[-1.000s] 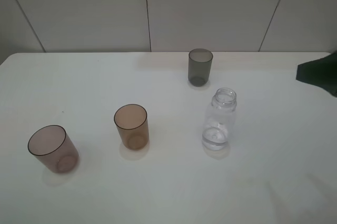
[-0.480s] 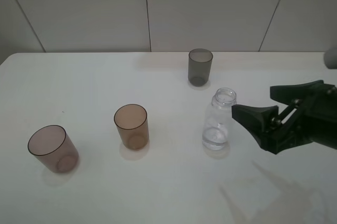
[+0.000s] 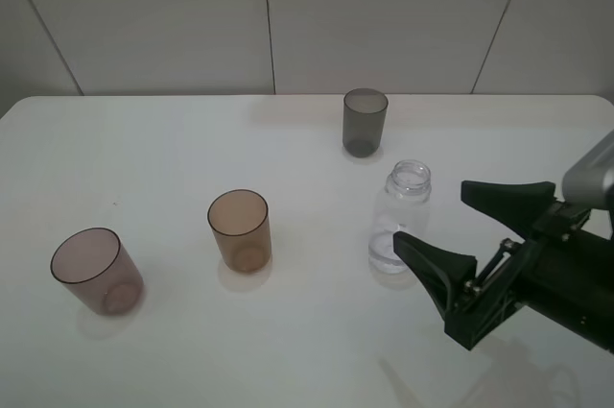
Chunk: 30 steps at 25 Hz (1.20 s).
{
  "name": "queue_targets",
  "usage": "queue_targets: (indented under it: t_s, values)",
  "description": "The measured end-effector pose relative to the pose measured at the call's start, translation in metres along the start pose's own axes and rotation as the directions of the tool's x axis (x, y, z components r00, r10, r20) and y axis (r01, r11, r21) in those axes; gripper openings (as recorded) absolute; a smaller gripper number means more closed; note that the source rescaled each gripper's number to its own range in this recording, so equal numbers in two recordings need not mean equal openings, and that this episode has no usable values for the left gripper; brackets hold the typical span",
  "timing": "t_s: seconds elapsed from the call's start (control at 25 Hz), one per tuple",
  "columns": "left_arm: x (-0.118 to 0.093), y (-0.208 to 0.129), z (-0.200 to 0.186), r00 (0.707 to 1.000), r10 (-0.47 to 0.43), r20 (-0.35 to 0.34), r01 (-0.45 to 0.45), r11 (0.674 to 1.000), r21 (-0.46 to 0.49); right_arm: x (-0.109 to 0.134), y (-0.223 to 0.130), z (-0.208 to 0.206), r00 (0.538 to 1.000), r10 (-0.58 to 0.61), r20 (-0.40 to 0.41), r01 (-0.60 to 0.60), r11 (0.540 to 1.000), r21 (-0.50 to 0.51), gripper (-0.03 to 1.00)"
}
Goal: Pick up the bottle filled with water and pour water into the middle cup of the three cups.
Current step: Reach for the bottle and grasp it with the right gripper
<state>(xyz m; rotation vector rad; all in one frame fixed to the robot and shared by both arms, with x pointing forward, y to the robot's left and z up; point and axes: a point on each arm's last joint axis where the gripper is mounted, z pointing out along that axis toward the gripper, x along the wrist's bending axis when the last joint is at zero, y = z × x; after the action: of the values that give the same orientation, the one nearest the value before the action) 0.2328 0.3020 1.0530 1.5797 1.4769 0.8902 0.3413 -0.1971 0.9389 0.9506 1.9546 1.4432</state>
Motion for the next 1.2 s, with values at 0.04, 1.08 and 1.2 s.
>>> queue_targets:
  t_s: [0.04, 1.08, 1.2]
  values:
    - [0.000, 0.000, 0.000, 1.000, 0.000, 0.000, 0.000, 1.000, 0.000, 0.000, -0.001, 0.001, 1.000, 0.001, 0.004, -0.001, 1.000, -0.011, 0.87]
    - [0.000, 0.000, 0.000, 1.000, 0.000, 0.000, 0.000, 1.000, 0.000, -0.007, -0.071, 0.039, 0.968, 0.122, 0.221, -0.173, 0.958, 0.227, 0.87]
    - [0.000, 0.000, 0.000, 1.000, 0.000, 0.000, 0.000, 1.000, 0.000, -0.007, -0.071, 0.039, 0.967, 0.122, 0.221, -0.173, 0.958, 0.228, 0.87]
